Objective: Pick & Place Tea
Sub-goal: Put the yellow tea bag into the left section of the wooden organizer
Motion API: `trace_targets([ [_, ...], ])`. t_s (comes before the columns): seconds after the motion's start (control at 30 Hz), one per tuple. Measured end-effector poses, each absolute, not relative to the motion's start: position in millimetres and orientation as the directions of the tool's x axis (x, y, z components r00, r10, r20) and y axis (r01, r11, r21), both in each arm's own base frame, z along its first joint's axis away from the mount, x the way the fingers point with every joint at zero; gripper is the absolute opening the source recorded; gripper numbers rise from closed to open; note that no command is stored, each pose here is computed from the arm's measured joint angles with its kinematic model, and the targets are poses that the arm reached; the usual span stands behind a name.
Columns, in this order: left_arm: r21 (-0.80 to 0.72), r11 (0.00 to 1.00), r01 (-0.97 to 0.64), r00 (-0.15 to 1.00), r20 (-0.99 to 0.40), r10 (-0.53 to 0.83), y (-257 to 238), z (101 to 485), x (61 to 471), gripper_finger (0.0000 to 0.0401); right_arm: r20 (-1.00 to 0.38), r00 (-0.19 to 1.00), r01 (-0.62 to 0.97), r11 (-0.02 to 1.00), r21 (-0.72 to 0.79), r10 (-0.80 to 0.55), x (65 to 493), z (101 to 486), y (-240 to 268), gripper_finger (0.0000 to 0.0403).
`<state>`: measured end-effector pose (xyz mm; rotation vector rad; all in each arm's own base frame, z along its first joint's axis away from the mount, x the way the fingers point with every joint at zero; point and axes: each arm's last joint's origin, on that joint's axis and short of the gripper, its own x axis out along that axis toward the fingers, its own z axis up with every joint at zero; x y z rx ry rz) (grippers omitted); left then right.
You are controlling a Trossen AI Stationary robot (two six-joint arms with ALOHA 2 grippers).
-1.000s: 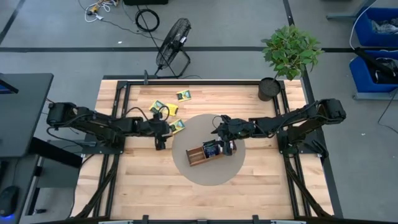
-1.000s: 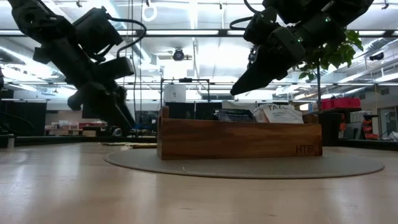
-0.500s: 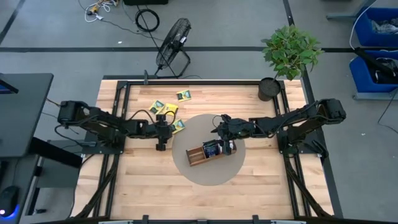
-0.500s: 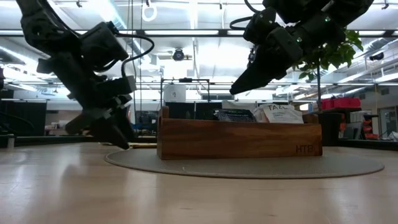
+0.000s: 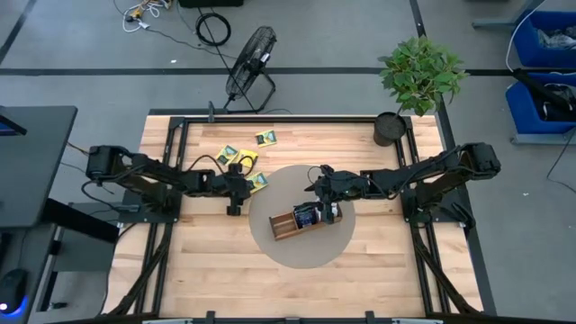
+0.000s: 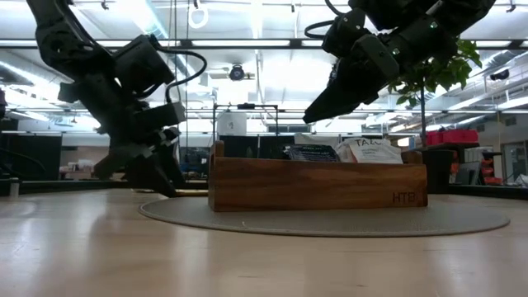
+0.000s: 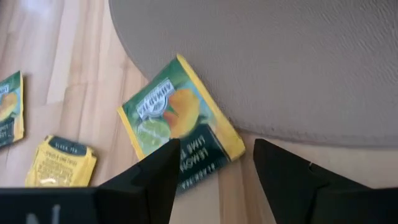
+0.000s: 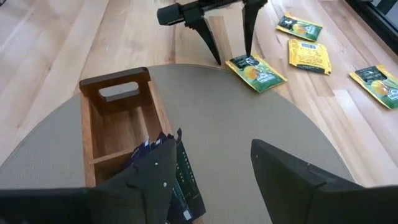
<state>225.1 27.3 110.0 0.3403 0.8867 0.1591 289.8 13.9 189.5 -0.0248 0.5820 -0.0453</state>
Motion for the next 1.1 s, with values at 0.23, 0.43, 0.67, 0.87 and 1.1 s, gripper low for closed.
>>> trace_targets([
  [0.23,0.347,0.938,0.001,0.613,-0.741,0.273,30.3,101.2,228.6,0.0212,-0.545,0.837,0.041,0.999,-0.027,-0.049,290.1,189.9,14.0,0.0215],
  [0.43,0.337,0.942,0.002,0.605,-0.75,0.267,30.0,99.5,228.1,0.0179,-0.546,0.836,0.045,0.999,-0.022,-0.049,290.0,189.8,13.9,0.0215],
  [0.67,0.325,0.946,0.016,0.602,-0.758,0.25,29.1,98.3,227.3,0.0083,-0.545,0.837,0.047,0.999,-0.019,-0.049,290.1,189.8,14.0,0.0215],
  [0.87,0.315,0.949,-0.008,0.598,-0.759,0.258,29.5,98.7,228.2,0.0008,-0.545,0.837,0.052,0.999,-0.011,-0.049,290.1,189.9,14.0,0.0215],
  [1.1,0.323,0.946,-0.019,0.601,-0.753,0.269,27.0,110.4,239.2,0.0003,-0.545,0.837,0.052,0.999,-0.009,-0.048,290.1,189.9,14.0,0.0215],
])
